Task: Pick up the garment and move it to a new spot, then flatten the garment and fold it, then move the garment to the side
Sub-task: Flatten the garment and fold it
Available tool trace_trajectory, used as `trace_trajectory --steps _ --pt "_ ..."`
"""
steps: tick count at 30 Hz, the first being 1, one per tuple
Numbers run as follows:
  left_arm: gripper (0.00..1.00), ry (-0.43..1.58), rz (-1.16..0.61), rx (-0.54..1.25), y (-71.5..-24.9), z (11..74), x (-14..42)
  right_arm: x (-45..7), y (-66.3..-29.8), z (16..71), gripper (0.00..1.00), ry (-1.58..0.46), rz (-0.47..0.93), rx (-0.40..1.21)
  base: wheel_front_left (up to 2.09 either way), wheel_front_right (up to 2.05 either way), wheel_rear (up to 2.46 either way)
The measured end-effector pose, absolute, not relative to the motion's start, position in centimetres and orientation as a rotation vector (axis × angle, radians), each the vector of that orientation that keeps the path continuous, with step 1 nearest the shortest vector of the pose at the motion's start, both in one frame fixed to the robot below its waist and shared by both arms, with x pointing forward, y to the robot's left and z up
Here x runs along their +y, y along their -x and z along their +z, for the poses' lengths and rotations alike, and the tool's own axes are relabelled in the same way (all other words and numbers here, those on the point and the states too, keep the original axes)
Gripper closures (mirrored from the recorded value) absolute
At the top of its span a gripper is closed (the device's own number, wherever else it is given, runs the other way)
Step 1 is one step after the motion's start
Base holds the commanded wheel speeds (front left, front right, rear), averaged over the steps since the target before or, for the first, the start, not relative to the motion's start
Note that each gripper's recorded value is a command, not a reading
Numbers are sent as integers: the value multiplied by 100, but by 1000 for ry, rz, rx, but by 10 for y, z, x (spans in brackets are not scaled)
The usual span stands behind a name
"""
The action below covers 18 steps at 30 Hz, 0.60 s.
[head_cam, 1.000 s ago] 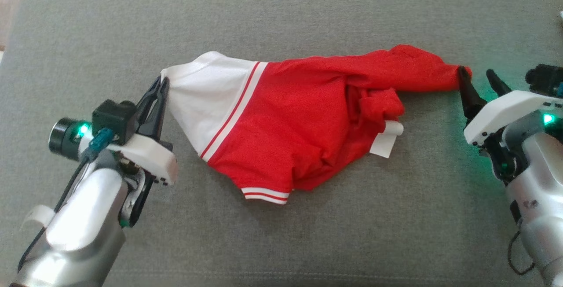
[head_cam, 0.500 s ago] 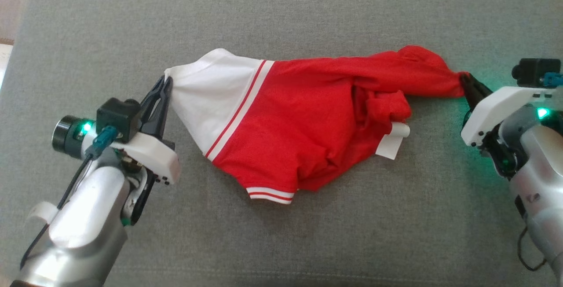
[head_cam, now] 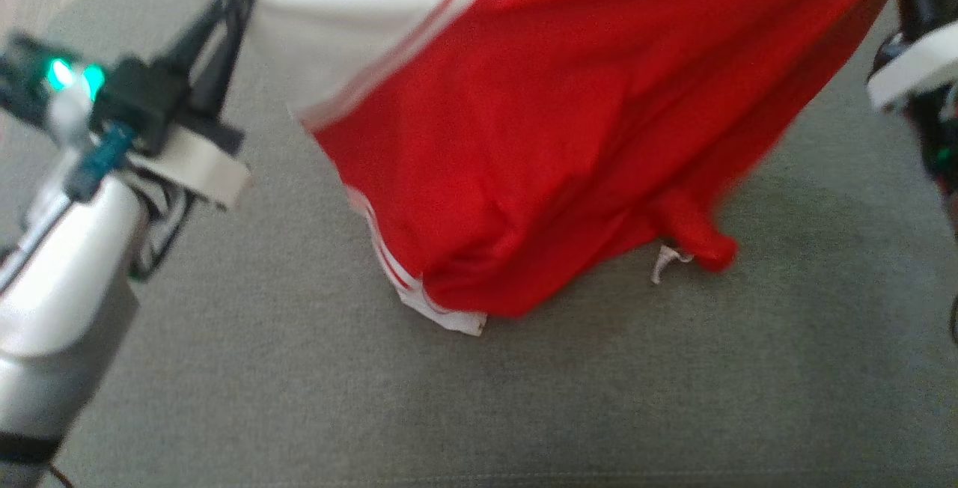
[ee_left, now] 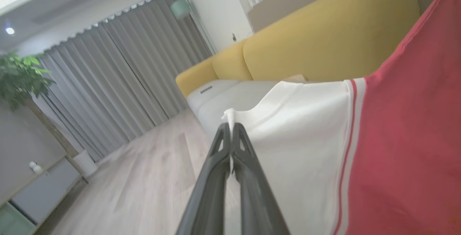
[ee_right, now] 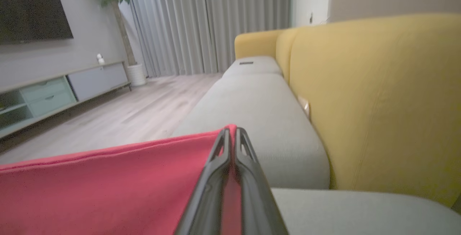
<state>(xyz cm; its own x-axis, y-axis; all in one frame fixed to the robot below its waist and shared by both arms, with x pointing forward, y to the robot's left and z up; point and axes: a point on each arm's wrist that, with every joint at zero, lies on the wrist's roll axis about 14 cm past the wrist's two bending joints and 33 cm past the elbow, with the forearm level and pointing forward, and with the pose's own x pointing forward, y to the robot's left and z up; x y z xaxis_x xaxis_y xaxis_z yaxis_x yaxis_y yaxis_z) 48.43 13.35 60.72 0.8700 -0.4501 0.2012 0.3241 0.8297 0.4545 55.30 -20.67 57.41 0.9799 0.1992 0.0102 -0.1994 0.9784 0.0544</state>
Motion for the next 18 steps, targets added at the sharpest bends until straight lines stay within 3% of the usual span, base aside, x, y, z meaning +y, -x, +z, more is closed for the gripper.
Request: trace_trajectory --steps 3,10,18 --pt "100 -472 -445 -430 -482 656 120 -209 -550 620 100 -34 210 -121 0 0 0" --pt "100 -539 -482 -562 -480 723 98 -218 -544 684 100 22 207 -227 0 0 0" --pt "100 -579 -501 -556 -547 758 81 -228 -598 691 100 37 161 -155 0 0 0"
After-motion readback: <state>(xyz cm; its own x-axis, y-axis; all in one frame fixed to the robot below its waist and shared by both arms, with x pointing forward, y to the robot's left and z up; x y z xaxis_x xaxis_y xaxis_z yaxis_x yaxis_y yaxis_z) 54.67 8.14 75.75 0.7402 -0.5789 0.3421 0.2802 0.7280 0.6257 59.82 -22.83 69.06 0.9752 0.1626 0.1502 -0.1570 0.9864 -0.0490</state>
